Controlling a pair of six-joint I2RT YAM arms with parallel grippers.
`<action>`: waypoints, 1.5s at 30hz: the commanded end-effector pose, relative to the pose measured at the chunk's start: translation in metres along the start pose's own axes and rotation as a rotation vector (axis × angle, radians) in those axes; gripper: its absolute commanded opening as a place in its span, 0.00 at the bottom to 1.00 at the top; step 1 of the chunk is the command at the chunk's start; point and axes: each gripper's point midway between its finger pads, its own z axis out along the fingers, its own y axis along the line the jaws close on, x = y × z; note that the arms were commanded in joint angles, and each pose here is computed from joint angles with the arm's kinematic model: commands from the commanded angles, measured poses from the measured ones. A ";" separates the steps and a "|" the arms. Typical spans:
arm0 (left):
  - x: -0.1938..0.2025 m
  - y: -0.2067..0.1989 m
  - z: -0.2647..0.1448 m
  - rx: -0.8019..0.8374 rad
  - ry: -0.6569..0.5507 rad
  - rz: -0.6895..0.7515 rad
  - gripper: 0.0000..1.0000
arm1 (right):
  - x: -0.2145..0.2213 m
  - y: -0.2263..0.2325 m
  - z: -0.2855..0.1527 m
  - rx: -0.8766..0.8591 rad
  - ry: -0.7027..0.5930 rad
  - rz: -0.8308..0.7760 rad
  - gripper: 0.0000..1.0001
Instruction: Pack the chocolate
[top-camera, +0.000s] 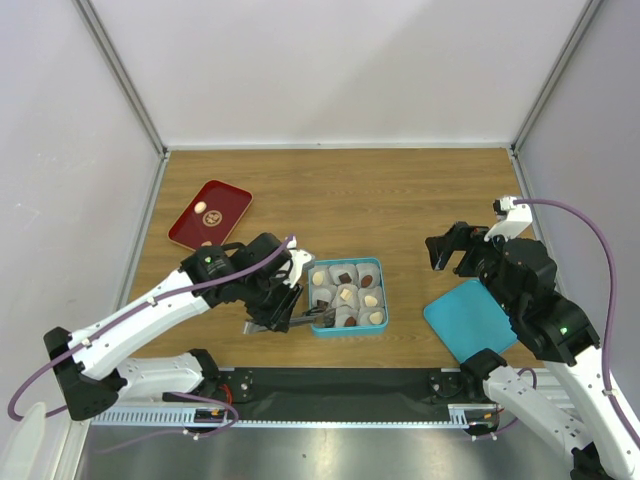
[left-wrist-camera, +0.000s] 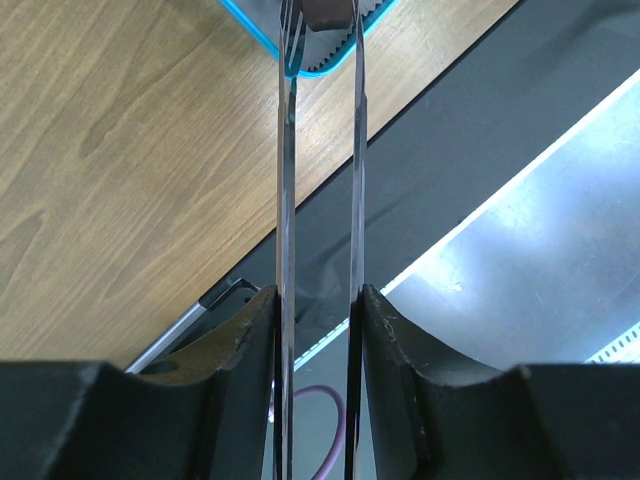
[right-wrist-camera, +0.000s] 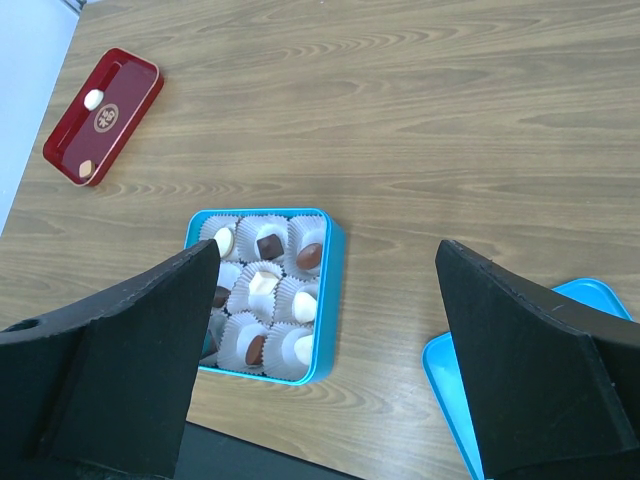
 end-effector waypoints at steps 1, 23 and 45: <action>-0.004 -0.003 -0.006 -0.001 -0.024 -0.008 0.42 | -0.008 0.000 0.000 -0.003 -0.036 0.004 0.96; -0.123 0.052 -0.089 -0.254 -0.484 -0.227 0.46 | -0.010 0.007 0.001 -0.020 -0.011 0.008 0.96; -0.171 0.217 0.075 -0.536 -0.411 -0.592 0.46 | 0.009 -0.001 0.005 0.012 0.047 -0.001 0.96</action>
